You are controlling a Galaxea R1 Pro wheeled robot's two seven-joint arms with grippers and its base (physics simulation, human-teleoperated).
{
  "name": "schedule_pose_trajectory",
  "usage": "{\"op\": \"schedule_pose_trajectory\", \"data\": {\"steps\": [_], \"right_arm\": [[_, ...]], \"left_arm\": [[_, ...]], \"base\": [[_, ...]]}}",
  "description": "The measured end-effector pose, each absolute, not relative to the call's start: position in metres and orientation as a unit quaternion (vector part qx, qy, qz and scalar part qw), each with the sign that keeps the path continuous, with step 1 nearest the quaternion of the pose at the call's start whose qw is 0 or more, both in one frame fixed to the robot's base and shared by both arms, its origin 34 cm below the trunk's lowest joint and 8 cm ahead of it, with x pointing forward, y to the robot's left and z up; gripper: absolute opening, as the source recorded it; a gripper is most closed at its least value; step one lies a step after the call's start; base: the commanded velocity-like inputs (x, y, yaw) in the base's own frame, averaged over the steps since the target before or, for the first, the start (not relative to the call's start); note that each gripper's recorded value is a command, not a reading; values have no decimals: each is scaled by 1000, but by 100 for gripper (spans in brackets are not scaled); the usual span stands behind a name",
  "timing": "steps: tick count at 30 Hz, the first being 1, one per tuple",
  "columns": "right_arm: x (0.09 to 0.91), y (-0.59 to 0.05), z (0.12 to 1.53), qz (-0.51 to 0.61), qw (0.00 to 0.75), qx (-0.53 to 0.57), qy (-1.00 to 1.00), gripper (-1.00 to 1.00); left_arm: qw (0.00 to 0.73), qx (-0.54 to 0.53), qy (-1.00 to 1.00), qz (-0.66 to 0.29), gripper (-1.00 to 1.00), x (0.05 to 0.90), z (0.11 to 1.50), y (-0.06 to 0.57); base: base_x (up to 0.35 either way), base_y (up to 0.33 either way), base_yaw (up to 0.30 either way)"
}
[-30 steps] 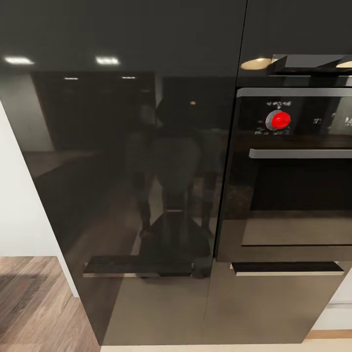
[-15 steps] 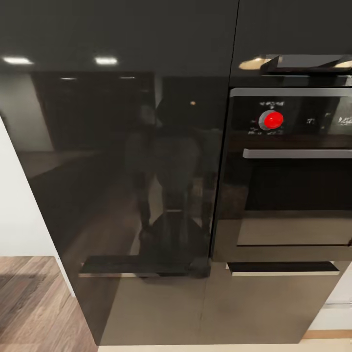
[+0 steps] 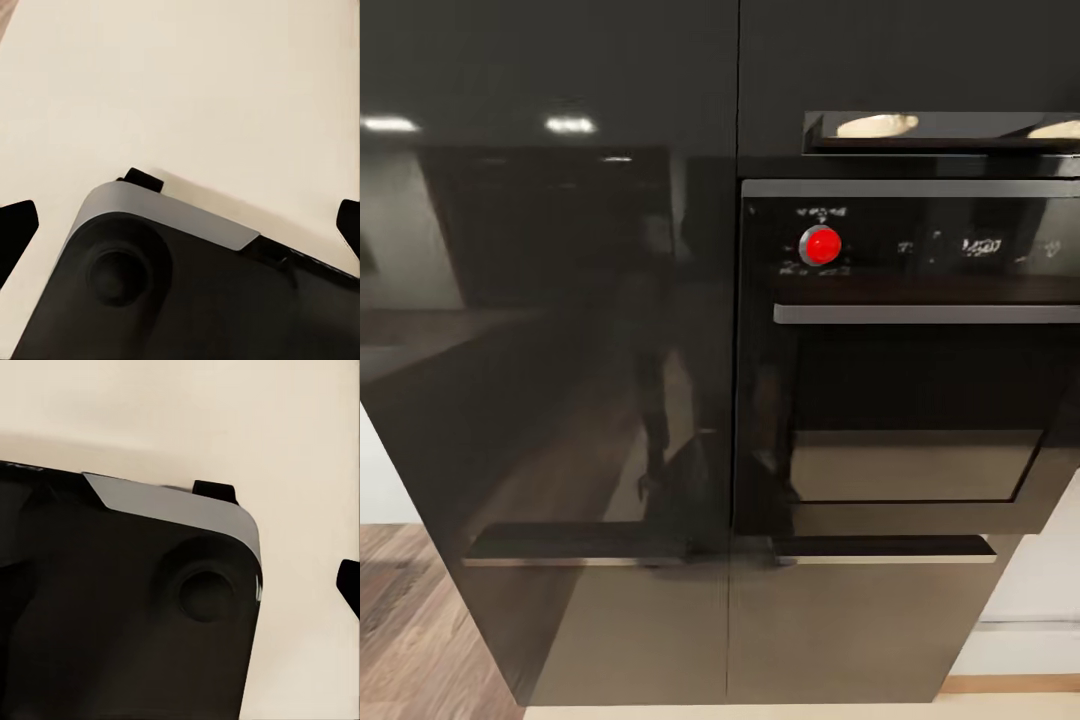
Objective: Set up a coffee station on the kitchen countertop: keep the coffee maker on the countertop, move the bottle of coffee from the kitchen shelf to the counter next to the coffee maker, place a paper coffee filter on top of the coffee maker, put the saucer next to the coffee maker with the coffee cup on the saucer, and place the electric kettle next to the coffee maker.
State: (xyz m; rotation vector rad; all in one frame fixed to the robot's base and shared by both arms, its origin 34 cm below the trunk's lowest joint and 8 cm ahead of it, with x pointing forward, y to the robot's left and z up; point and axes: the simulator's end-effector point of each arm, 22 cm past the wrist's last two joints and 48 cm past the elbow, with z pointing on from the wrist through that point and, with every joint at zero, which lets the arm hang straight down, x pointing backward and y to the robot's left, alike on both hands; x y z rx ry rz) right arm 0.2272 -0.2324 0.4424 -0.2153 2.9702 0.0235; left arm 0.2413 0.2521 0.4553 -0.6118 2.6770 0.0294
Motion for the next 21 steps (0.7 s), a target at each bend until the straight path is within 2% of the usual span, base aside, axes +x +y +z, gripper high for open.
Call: {"op": "schedule_pose_trajectory", "data": {"steps": [9,11,21], "right_arm": [[227,-234,442,7,81,-90,993,100],[227,-229,442,9,82,-126,989,100],[227,-228,442,10,82,-125,989,100]], "left_arm": [[198,-220,955,11,100,242,456,253],[197,-220,955,11,100,242,455,253],[198,-219,955,11,100,242,455,253]], "base": [[-13,-334,0],[-175,-301,0],[-196,-289,0]]}}
